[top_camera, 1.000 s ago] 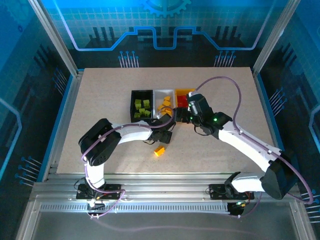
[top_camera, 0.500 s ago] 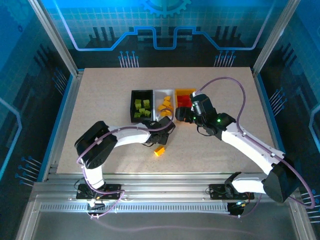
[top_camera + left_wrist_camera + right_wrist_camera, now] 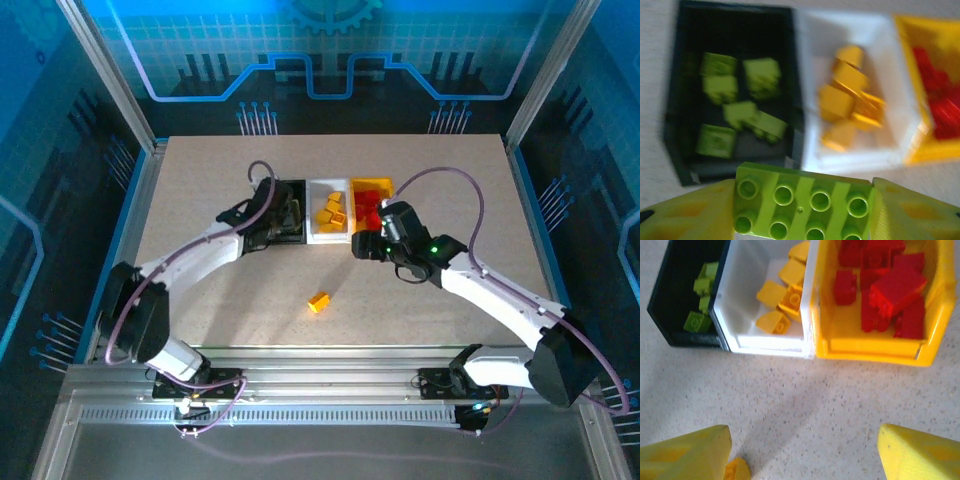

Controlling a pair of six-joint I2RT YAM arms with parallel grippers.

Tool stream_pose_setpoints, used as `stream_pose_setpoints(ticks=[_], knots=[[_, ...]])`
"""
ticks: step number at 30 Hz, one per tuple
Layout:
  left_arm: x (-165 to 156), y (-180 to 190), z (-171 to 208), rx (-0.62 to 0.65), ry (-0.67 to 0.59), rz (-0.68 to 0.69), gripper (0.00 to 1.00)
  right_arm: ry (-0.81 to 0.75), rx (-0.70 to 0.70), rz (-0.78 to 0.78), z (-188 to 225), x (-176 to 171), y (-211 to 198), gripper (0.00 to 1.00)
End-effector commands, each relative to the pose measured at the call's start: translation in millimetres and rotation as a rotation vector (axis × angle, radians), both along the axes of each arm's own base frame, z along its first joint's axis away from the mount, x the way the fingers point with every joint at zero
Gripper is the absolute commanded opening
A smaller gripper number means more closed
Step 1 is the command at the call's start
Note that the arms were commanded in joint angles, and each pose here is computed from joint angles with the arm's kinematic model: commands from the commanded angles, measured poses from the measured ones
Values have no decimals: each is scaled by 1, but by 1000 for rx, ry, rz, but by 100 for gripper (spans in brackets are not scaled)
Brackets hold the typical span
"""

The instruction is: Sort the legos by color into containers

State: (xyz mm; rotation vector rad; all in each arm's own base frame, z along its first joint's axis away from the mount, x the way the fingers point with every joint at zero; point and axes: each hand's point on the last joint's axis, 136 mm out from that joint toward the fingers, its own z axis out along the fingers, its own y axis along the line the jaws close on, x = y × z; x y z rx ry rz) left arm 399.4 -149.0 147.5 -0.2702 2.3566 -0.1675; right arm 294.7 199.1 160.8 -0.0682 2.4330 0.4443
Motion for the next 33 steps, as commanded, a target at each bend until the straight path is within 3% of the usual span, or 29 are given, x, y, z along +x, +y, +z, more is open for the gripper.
stream_pose_setpoints(ticks=[1, 7, 12, 16, 21, 27, 33], knots=[[25, -2, -15, -52, 41, 23, 62, 61, -2, 78, -18, -19, 16, 78], [52, -5, -39, -44, 109, 39, 79, 128, -13, 244, -35, -53, 52, 79], [50, -18, -24, -118, 95, 12, 99, 203, -62, 314, -66, -81, 72, 81], [25, -28, 17, -213, 17, -34, 99, 224, -91, 380, -80, -90, 95, 83], [-32, -16, 43, -282, -38, -51, 99, 227, -211, 446, -101, -94, 116, 84], [-89, 18, 40, -299, -55, 3, 99, 233, -297, 449, -122, -85, 123, 83], [-114, 41, 33, -276, -60, 55, 99, 265, -341, 452, -139, -84, 125, 74]])
